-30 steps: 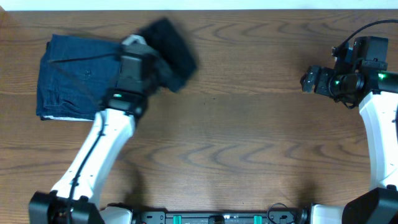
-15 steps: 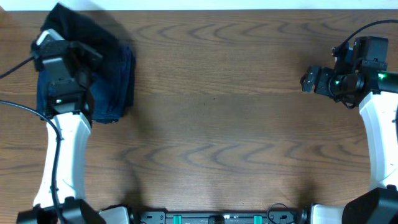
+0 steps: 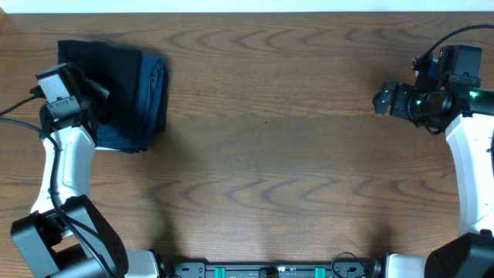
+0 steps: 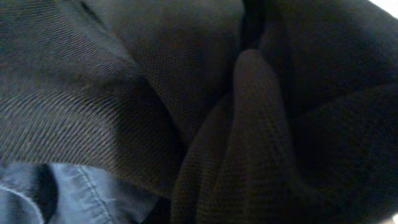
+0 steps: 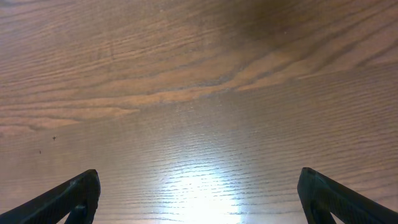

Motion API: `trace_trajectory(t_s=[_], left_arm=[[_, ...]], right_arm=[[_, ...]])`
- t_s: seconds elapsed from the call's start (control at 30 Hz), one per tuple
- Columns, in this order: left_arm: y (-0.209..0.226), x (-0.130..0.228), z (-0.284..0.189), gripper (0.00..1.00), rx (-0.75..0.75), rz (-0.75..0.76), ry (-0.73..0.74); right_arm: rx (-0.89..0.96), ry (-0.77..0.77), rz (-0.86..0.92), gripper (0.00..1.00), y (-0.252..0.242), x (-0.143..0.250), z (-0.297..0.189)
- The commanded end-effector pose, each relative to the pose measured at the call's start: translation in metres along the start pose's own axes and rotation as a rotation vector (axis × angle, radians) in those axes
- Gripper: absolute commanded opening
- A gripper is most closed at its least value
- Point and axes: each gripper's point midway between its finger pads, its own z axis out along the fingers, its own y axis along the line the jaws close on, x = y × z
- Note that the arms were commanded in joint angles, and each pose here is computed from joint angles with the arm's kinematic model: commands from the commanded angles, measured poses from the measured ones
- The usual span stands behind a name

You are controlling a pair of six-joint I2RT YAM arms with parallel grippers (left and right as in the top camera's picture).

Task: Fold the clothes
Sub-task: 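Lower the bundle onto the jeans, open the left gripper, and press it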

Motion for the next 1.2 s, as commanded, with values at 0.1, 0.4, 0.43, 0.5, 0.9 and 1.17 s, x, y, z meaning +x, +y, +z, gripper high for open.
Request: trace_trajectory(t_s=[0.1, 0.4, 0.43, 0.5, 0.9, 1.17], left_arm=[[0.002, -0.009, -0.008, 0.81, -0.012, 0.003, 0.001], [-0.029, -0.037, -0.078, 0.99, 0.133, -0.002, -0.091], [-0.032, -0.038, -0.088, 0.95, 0.144, -0.001, -0.103], [-0.034, -0.039, -0.106, 0.72, 0.155, 0.001, -0.116], [-0.025, 0.032, -0.052, 0.11, 0.152, 0.008, 0.205], [0.014, 0.069, -0.005, 0.06, 0.030, 0.006, 0.361]], right_arm=[[0.007, -0.001, 0.005, 0.99, -0.003, 0.000, 0.000], [0.007, -0.001, 0.005, 0.99, -0.003, 0.000, 0.000], [0.007, -0.001, 0.005, 0.99, -0.003, 0.000, 0.000], [0.007, -0.001, 0.005, 0.99, -0.003, 0.000, 0.000], [0.007, -0.001, 0.005, 0.99, -0.003, 0.000, 0.000], [0.007, -0.001, 0.005, 0.99, -0.003, 0.000, 0.000]])
